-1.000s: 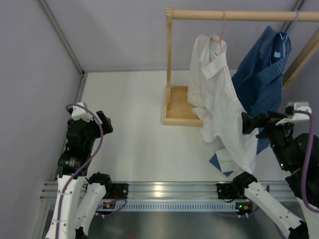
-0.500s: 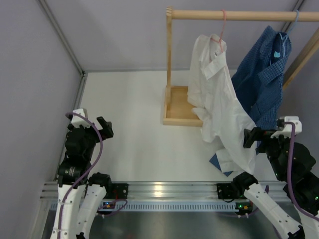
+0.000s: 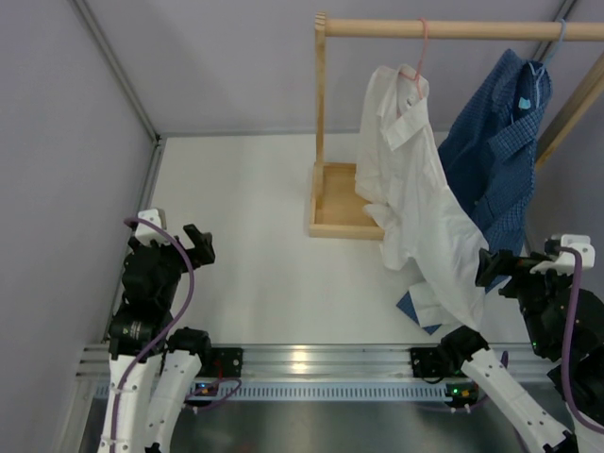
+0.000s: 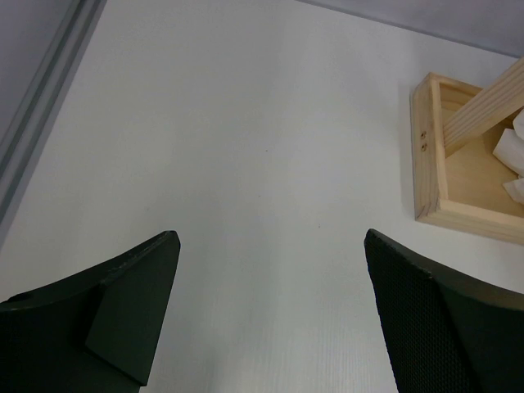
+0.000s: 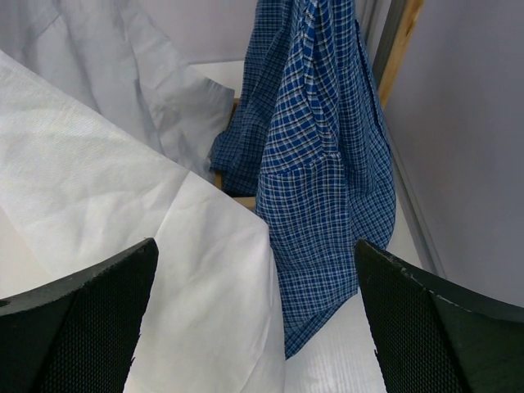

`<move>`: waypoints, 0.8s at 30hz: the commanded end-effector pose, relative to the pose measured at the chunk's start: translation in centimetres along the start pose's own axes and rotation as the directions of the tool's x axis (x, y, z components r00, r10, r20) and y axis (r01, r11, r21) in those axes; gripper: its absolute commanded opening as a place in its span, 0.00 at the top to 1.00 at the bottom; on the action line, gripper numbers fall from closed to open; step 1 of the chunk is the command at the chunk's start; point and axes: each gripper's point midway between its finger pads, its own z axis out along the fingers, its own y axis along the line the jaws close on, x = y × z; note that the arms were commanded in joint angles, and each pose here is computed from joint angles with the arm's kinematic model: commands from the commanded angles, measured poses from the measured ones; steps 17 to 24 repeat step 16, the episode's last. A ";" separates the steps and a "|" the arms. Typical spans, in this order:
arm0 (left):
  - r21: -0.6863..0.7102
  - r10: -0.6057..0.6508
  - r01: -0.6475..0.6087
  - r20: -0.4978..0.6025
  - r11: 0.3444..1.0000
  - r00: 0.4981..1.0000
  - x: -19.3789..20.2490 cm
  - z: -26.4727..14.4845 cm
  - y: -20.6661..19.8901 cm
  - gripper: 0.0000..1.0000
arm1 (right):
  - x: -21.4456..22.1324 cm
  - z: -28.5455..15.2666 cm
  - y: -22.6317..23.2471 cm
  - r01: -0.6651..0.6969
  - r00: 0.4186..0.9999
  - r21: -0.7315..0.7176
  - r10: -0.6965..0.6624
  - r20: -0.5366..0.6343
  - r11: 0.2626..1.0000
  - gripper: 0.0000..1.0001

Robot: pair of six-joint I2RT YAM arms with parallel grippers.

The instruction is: Place the shirt on the hanger

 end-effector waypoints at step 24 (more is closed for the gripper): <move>0.028 -0.006 0.004 0.054 1.000 0.999 -0.9 0.0 -0.5 0.02 | -0.5 -0.3 -0.9 0.016 1.000 0.036 -0.016 0.017 0.999 0.00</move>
